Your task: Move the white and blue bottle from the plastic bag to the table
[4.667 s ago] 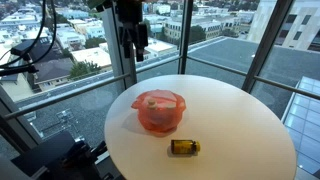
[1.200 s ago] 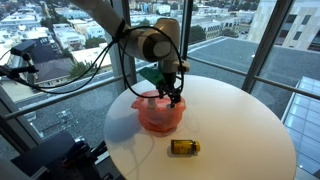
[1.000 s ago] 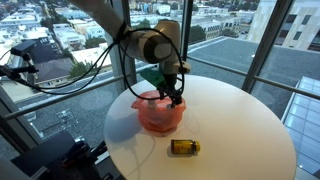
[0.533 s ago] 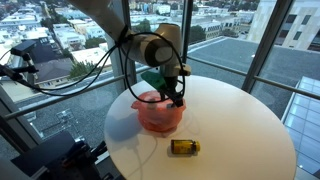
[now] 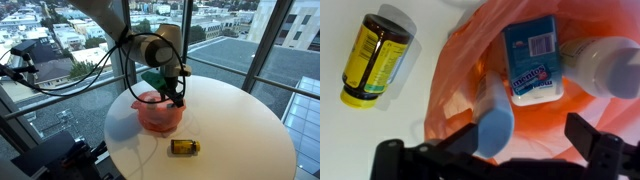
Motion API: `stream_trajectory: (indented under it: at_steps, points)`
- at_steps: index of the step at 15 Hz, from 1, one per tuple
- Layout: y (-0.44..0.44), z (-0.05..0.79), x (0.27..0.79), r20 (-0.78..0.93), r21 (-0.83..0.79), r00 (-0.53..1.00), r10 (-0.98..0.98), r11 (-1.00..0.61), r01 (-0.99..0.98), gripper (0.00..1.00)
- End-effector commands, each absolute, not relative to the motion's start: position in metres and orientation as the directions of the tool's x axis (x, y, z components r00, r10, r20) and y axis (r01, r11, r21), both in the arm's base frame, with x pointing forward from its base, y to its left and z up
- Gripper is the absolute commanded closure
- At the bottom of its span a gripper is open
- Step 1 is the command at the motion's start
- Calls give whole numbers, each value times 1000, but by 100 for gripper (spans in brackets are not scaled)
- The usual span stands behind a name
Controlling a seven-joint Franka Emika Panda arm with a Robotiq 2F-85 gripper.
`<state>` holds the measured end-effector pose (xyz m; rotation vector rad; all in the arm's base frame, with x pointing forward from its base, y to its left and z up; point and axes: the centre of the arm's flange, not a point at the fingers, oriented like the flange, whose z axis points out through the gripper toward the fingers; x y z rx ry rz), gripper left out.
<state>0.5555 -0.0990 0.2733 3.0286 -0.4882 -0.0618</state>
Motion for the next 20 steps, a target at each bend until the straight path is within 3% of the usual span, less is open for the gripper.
stream_trajectory:
  at_steps: [1,20]
  points:
    - [-102,270,561,-14,65,947,-322,-945,-321,0]
    - [-88,287,553,-4,3,953,-303,-953,-303,0]
